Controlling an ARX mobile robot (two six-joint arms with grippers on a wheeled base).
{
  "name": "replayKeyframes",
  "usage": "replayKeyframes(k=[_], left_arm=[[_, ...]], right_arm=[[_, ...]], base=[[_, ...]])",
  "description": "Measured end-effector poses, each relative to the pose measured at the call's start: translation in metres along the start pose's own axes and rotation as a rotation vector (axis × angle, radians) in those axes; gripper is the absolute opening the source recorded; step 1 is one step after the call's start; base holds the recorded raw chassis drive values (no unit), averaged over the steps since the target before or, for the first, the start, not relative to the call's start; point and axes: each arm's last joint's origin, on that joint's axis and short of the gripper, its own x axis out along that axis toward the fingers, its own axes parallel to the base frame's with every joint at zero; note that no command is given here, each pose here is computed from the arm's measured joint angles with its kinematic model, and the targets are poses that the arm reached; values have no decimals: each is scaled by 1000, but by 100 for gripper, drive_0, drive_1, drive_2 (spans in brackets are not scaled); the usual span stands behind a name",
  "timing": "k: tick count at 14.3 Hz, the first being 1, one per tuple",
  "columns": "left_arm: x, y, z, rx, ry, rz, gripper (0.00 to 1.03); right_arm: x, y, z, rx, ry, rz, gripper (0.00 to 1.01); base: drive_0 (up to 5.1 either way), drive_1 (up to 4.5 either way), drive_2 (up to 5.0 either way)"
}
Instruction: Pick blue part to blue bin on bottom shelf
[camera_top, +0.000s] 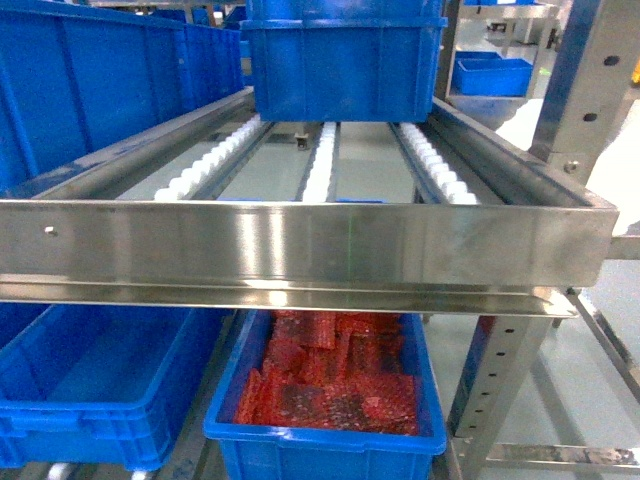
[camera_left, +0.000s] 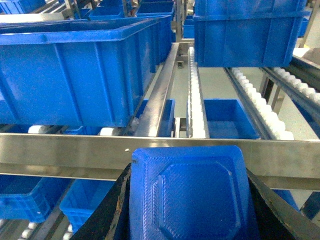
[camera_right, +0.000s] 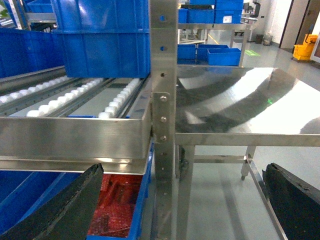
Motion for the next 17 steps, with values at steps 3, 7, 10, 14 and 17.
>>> replayKeyframes(k=[3,7,10,14,17], left_arm=[[0,0,0,0,0,0,43],[0,0,0,0,-1,0,43],[-1,1,1,-9,-7,7,43],[0,0,0,-7,-1,3,43],[0,0,0,-8,-2,1,43]], right_arm=[[0,0,0,0,0,0,98],[0,0,0,0,-3,0,98],[0,0,0,0,1,3,98],[0,0,0,0,-1,3,98],[0,0,0,0,-2,3,98]], base=[[-503,243,243],[-496,249,249],[-11,-11,-11],[-10,-10,-10],[0,0,0]])
